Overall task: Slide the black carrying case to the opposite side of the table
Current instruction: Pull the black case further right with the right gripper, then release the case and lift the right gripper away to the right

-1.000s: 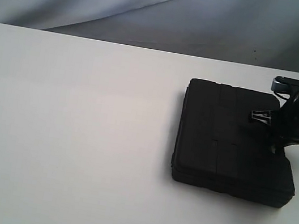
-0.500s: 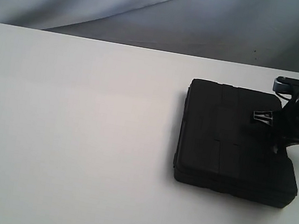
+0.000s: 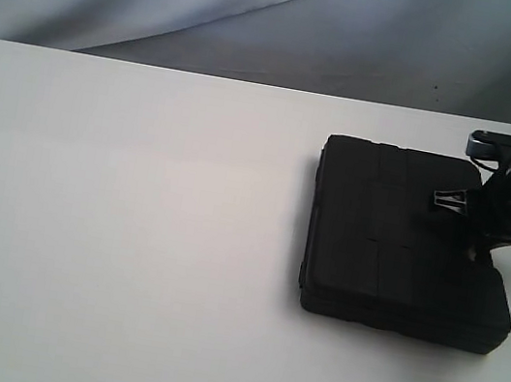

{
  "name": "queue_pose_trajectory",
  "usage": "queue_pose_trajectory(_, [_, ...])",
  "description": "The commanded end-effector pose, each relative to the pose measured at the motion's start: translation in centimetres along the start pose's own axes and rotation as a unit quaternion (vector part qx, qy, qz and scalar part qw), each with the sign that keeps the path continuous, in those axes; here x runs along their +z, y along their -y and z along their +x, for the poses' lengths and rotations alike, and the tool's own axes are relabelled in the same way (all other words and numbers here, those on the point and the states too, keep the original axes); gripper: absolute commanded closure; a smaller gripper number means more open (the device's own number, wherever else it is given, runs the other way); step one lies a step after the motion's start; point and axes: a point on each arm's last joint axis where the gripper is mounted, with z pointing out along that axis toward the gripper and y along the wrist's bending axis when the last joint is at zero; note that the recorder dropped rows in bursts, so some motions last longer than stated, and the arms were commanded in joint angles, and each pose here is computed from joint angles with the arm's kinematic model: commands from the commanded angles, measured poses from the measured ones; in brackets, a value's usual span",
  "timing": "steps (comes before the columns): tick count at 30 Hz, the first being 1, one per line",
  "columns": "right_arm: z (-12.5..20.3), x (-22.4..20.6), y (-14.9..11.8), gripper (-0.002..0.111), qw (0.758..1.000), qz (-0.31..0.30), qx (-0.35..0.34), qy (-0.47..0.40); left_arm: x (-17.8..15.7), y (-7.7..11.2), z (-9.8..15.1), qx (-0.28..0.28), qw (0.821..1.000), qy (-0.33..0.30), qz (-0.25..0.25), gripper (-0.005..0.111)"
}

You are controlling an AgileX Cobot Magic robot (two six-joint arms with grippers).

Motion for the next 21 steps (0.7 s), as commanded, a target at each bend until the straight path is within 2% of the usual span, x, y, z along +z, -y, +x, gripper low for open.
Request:
queue_pose_trajectory(1, [0.2, 0.7, 0.7, 0.108, 0.999, 0.018, -0.042, -0.002, 0.0, 0.0, 0.1, 0.001, 1.000, 0.000, 0.002, 0.107])
queue_pose_trajectory(15, [-0.8, -0.2, 0.7, 0.108, 0.998, 0.017, -0.055, 0.003, 0.0, 0.0, 0.1, 0.001, 1.000, 0.000, 0.002, 0.107])
queue_pose_trajectory(16, [-0.7, -0.2, 0.7, 0.106, 0.998, 0.016, -0.054, 0.001, 0.0, 0.0, 0.1, 0.001, 1.000, 0.000, 0.002, 0.107])
queue_pose_trajectory(18, [-0.6, -0.2, 0.6, 0.091, 0.999, 0.013, -0.050, -0.004, 0.0, 0.0, 0.1, 0.001, 1.000, 0.000, 0.002, 0.107])
queue_pose_trajectory(19, [-0.5, -0.2, 0.6, 0.079, 0.999, 0.009, -0.046, -0.010, 0.0, 0.0, 0.1, 0.001, 1.000, 0.000, 0.002, 0.107])
queue_pose_trajectory(21, [-0.4, -0.2, 0.6, 0.064, 0.999, 0.007, -0.044, -0.017, 0.0, 0.0, 0.1, 0.001, 1.000, 0.000, 0.002, 0.107])
